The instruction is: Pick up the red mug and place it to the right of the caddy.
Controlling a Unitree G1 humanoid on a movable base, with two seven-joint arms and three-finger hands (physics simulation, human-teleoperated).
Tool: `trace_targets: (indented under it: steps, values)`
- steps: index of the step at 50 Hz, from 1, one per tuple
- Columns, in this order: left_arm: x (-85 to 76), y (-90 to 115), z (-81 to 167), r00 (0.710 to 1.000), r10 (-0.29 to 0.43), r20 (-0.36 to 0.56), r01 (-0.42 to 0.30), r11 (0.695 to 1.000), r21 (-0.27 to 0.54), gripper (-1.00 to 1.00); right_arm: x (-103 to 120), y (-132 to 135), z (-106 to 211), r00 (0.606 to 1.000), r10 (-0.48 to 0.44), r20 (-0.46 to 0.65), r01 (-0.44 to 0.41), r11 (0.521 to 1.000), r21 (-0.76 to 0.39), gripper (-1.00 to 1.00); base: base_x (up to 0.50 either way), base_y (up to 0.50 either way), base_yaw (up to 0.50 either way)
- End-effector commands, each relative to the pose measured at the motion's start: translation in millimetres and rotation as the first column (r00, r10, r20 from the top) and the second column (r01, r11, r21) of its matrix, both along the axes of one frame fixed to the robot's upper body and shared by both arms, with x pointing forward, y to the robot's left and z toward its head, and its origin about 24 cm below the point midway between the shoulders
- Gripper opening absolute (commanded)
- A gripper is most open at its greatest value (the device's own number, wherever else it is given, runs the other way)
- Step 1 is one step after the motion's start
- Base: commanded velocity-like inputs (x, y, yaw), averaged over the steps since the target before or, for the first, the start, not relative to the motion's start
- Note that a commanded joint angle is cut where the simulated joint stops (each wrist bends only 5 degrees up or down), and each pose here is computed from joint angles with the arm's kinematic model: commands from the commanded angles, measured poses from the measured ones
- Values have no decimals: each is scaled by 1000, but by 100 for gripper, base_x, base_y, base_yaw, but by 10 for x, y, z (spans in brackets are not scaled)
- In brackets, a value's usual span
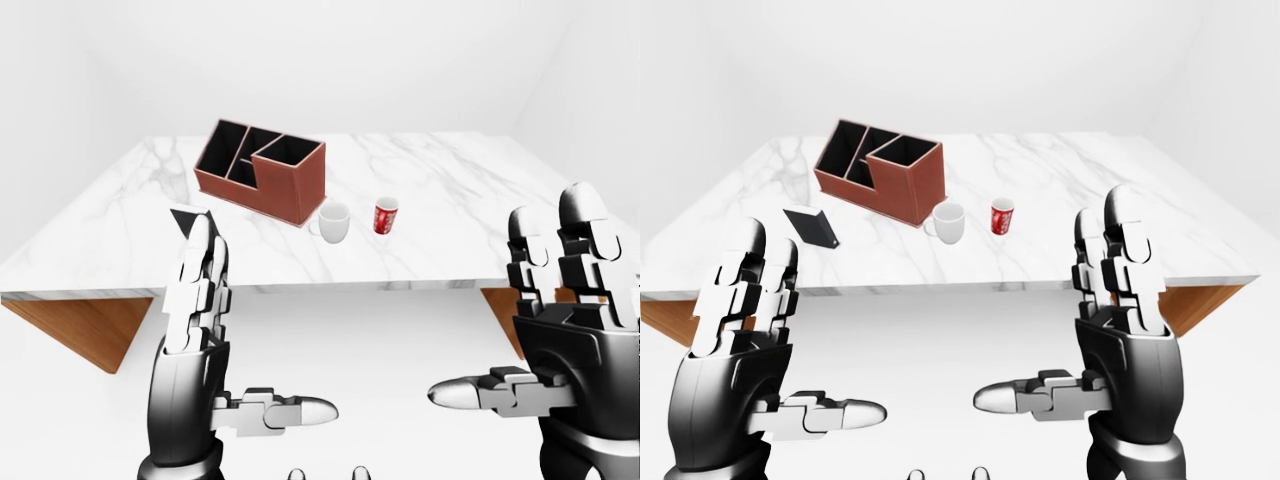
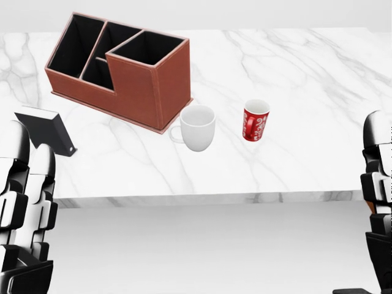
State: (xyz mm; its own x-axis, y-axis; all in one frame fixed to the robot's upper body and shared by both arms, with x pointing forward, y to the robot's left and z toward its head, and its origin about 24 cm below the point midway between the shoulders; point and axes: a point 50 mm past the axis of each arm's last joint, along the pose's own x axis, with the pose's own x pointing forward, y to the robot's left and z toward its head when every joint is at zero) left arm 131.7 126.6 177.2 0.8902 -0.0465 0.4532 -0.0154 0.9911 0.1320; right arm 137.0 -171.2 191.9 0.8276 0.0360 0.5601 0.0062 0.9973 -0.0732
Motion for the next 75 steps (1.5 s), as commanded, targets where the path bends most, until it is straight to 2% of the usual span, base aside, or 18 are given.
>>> trace_targets:
  steps: [1, 22, 27, 30, 75]
  values:
    - [38, 3, 71, 998, 1, 56, -1, 1000, -6, 100, 25, 29, 44, 999, 10, 33, -10, 1000, 4, 100, 41, -3, 0]
    - [39, -3, 77, 998, -2, 62, 2, 1000, -8, 100, 34, 13, 47, 999, 3, 38, -3, 1000, 2, 100, 40, -2, 0]
    - [34, -3, 68, 998, -1, 56, 2, 1000, -9, 100, 101, 12, -22, 1000, 1, 3, -1, 1000, 5, 100, 40, -2, 0]
    - [36, 2, 70, 998, 0, 57, 0, 1000, -9, 100, 68, -1, 27, 1000, -2, 30, 1, 1000, 5, 100, 40, -2, 0]
    - [42, 13, 77, 998, 0, 62, 0, 1000, -8, 100, 55, 11, 15, 1000, -7, 19, 7, 1000, -3, 100, 40, -2, 0]
